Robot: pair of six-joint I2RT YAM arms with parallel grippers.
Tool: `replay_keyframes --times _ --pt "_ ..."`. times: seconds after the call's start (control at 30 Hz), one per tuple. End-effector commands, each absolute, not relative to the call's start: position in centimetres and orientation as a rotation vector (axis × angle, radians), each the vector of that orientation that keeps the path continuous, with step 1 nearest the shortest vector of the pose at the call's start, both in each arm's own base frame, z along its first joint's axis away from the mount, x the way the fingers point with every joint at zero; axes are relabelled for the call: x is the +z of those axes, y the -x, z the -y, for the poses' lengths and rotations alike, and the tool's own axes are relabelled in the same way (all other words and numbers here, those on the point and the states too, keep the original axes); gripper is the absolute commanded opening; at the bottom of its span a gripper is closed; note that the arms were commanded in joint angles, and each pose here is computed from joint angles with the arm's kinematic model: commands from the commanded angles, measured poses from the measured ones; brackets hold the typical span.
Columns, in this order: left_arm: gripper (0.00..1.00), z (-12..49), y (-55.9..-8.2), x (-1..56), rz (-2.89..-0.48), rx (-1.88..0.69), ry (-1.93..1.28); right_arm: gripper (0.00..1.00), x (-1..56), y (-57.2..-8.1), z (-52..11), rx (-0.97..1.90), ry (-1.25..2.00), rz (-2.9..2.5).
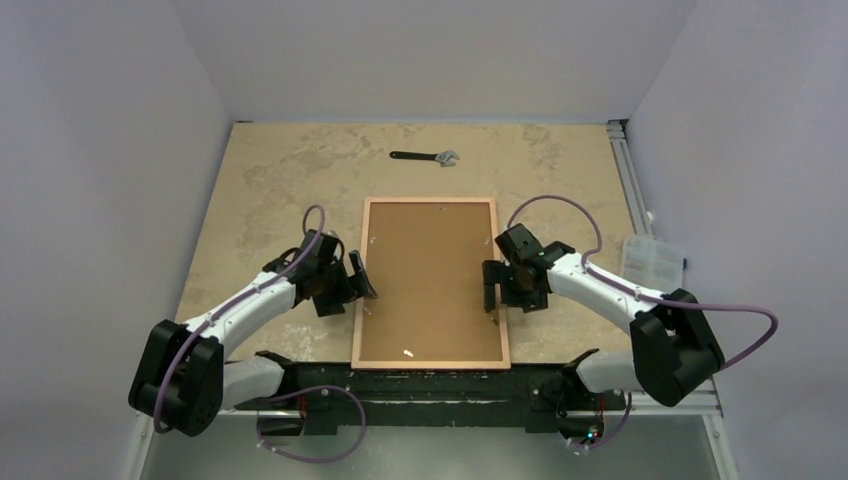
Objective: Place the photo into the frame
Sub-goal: Install the photo frame at the center of the board.
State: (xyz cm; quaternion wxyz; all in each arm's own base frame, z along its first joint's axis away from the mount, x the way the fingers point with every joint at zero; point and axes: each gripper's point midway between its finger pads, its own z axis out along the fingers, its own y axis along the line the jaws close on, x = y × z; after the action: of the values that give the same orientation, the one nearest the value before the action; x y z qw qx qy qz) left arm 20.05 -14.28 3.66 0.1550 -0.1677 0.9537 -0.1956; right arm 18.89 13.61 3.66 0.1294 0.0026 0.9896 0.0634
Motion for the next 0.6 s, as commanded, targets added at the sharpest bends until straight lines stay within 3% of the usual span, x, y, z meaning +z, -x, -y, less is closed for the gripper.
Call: replay_keyframes --times 0.0,0.5,0.57 --pt "0.85 13.8 -20.6 3.3 -2.748 -0.504 0.459 0.84 2.9 -18.2 -13.5 0.190 0.024 -2.890" --pt "0.82 14.5 -20.6 2.8 -2.771 -0.541 0.438 0.46 1.7 -17.3 -14.2 0.050 0.155 -2.896" --pt "0.82 14.5 -20.7 2.9 -2.771 -0.538 0.436 0.46 1.9 -17.2 -14.5 0.062 0.162 -2.898"
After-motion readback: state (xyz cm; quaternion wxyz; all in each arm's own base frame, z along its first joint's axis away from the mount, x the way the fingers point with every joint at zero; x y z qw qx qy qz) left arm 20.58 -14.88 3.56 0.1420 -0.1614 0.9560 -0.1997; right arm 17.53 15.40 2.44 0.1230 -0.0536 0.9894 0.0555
